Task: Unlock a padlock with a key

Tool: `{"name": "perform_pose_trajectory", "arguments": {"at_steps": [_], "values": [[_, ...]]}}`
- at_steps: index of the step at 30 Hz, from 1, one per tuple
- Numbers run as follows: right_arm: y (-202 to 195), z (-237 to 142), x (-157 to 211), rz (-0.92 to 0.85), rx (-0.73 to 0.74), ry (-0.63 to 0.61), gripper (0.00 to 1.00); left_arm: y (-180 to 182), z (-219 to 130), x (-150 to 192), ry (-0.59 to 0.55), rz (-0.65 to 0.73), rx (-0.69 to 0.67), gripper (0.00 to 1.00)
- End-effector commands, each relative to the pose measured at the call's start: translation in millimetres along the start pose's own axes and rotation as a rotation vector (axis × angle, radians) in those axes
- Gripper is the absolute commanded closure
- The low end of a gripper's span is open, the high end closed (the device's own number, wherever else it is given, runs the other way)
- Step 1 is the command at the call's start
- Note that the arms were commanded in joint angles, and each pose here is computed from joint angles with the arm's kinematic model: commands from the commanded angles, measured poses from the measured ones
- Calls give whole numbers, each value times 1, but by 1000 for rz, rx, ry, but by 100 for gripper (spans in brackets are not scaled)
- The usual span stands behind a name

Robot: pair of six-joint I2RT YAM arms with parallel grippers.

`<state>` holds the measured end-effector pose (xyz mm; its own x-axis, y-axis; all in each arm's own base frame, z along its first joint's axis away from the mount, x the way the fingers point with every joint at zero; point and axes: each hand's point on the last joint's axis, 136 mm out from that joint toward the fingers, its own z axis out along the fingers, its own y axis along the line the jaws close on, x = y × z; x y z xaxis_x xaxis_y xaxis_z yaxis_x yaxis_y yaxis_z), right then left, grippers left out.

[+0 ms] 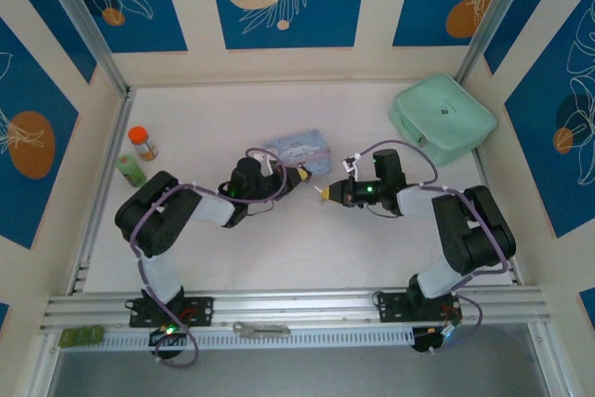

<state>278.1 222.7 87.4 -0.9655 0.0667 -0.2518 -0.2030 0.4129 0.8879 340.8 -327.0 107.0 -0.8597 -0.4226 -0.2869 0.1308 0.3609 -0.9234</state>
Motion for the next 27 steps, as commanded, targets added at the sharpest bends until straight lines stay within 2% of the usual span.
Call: {"name": "perform_pose_trajectory", "arguments": {"at_steps": [1,10,27], "values": [[5,1,5,19,-69,36,100,-37,0,-11,-13,15,148,100],[10,2,-9,-12,-77,11,100,-34,1,-6,-2,-20,201,100],[12,-8,-27,-47,-68,-28,100,-32,-4,3,48,-6,197,100]]}}
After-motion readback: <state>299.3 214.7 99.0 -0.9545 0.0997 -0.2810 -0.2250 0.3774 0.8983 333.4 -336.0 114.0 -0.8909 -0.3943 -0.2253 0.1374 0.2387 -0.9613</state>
